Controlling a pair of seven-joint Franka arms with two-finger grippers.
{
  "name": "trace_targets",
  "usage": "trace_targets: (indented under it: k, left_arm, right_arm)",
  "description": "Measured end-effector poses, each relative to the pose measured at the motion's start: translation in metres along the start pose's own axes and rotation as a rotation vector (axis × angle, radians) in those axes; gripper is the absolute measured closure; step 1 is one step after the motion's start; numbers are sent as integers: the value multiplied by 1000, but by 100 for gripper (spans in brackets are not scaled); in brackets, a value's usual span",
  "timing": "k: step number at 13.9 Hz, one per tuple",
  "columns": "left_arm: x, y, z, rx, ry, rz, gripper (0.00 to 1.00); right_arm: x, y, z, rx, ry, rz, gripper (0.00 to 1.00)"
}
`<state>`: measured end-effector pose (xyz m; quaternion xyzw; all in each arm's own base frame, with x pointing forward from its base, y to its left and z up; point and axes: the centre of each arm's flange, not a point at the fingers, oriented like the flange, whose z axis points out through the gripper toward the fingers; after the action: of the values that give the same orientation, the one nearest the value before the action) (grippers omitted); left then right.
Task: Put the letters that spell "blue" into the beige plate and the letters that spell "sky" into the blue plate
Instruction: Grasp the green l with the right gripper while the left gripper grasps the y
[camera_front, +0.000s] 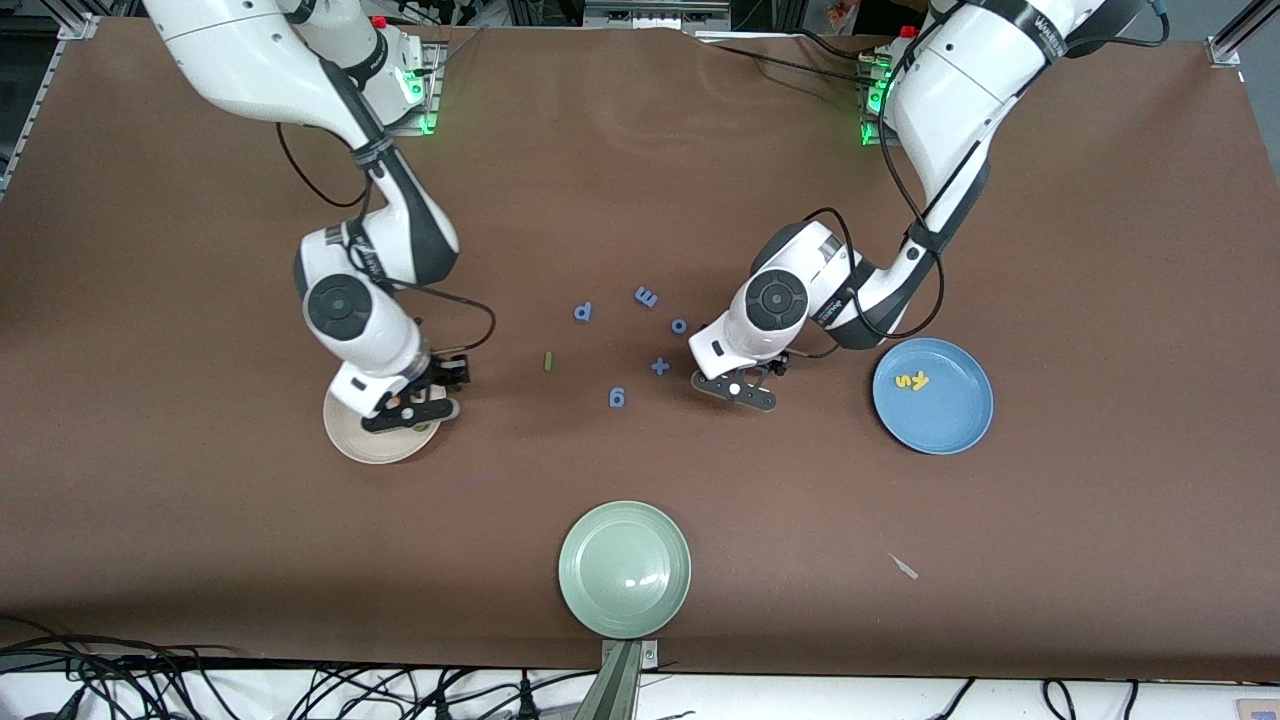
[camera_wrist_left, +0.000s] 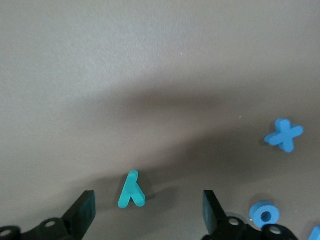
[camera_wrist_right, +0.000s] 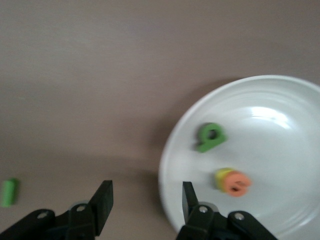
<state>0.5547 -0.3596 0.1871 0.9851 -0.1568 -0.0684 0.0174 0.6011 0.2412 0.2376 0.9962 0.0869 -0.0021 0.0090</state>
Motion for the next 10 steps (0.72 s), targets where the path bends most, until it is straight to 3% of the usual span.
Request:
trace_targets:
  k: [4, 6, 7, 10]
  left_arm:
    - [-3, -5, 6, 7, -11, 43, 15]
    - [-5, -4, 10, 7, -16, 48, 40]
    - [-5, -4, 12, 4, -11, 49, 46]
    - [-5, -5, 14, 1, -5, 50, 48]
  right_arm:
    - [-18, -91, 10, 12, -9, 157, 36]
    - [-28, -122, 26, 16, -12, 209, 36]
    - [-31, -129, 34, 18, -12, 225, 36]
    - [-36, -138, 52, 22, -13, 254, 36]
